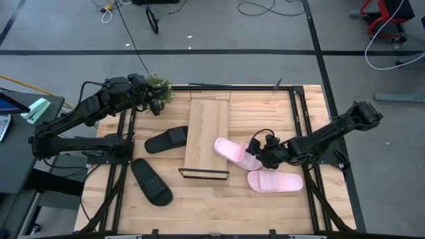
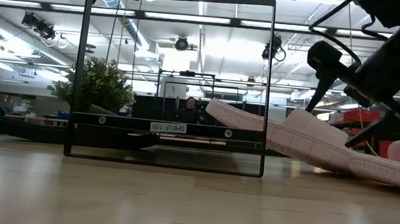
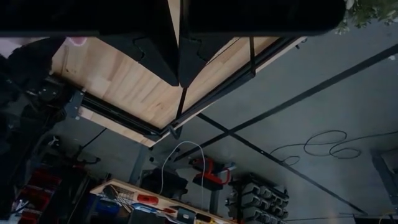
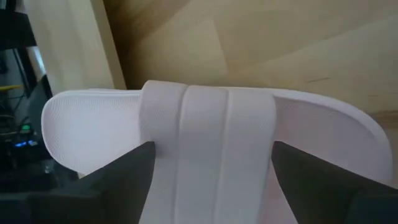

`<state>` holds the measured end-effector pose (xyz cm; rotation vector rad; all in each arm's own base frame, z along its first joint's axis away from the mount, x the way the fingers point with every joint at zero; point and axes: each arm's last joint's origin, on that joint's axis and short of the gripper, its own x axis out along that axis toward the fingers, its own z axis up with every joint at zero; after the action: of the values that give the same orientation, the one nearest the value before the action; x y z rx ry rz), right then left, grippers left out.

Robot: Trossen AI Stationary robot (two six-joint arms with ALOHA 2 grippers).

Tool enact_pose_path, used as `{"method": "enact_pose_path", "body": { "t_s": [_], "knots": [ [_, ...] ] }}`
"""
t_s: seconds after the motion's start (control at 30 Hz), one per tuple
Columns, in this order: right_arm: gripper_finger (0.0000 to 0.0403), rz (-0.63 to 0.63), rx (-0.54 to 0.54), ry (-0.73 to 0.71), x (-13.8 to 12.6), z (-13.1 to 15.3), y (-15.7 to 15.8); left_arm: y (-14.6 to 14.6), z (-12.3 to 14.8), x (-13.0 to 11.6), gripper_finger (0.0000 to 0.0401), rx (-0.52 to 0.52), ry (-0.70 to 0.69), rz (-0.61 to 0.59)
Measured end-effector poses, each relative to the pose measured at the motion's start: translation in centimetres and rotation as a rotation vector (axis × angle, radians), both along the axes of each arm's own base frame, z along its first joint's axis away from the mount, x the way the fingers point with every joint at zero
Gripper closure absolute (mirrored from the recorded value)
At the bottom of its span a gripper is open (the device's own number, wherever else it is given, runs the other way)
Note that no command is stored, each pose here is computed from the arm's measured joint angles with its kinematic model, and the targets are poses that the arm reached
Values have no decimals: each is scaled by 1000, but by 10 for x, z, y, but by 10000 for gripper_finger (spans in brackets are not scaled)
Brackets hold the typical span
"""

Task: Pick and place slides into the shelf
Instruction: Put the top pink slide on the shelf

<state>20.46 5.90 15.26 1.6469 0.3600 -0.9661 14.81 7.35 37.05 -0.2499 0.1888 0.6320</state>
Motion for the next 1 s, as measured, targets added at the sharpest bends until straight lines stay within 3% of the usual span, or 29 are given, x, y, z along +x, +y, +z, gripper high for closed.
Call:
{"method": "enact_pose_path", "body": {
  "t_s": [0.23,0.43,0.67,0.9,1.0],
  "knots": [
    [87,7,-77,-44,1,-1,-1,0,0,0,379,-14,-10,4],
    [133,16,-131,-37,1,-2,-2,0,0,0,388,-20,-14,6],
    [220,19,-141,-43,12,-14,2,0,0,0,389,-20,-15,6],
    [378,39,-145,-35,19,-26,5,0,0,0,379,-20,-15,6],
    [386,55,-152,-29,16,-23,6,0,0,0,383,-20,-15,6]
  ]
}}
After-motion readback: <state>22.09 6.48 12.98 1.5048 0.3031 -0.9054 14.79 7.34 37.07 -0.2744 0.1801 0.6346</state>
